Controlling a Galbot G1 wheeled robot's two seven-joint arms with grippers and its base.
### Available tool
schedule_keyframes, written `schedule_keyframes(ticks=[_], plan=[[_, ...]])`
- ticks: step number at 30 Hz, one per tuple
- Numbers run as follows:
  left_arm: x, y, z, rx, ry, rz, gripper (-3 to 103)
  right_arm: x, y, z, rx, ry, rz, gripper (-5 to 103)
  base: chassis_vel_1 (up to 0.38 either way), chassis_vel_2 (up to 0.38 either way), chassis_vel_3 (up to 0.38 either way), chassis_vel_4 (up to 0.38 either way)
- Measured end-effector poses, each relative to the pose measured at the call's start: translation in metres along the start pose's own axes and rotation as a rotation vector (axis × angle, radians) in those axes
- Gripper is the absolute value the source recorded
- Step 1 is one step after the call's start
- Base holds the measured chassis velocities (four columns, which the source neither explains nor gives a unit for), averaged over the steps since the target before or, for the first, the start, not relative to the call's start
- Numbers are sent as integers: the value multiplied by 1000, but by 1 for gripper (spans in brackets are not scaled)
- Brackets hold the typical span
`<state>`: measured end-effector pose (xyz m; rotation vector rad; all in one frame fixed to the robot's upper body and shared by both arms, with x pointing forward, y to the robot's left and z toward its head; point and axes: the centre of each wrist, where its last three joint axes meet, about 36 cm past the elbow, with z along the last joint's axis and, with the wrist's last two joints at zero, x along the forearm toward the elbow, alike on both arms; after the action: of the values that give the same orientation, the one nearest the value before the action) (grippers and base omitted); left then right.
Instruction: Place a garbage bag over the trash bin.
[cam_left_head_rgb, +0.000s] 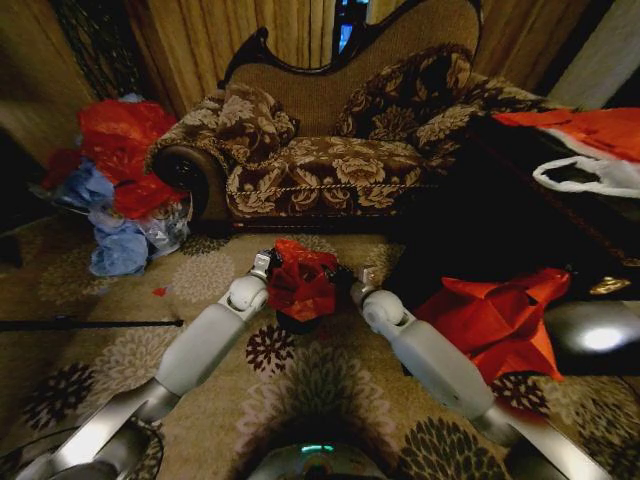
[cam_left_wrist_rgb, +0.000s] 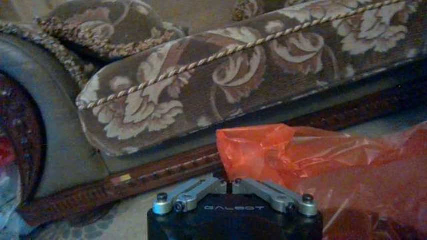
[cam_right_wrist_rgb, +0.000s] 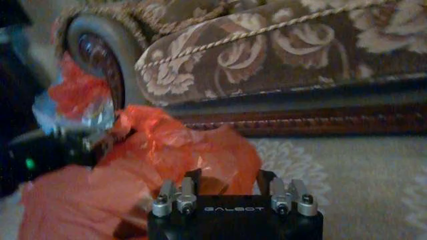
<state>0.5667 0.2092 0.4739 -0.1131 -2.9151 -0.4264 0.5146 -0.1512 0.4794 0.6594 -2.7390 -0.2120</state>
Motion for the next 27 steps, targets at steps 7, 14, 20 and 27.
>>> schedule_keyframes(ticks=[7,14,20,27], plan=[[0,-2,-1,15,4,-14,0,33,14,-12,-274,95,32,76,0,0,0,0],[-3,-4,0,20,8,-15,0,59,21,-1,-485,227,61,96,0,0,0,0],[-6,-6,-1,27,4,-14,0,66,23,32,-576,297,85,100,0,0,0,0],[-9,-7,0,31,-4,-12,0,53,29,46,-690,290,88,100,0,0,0,0]])
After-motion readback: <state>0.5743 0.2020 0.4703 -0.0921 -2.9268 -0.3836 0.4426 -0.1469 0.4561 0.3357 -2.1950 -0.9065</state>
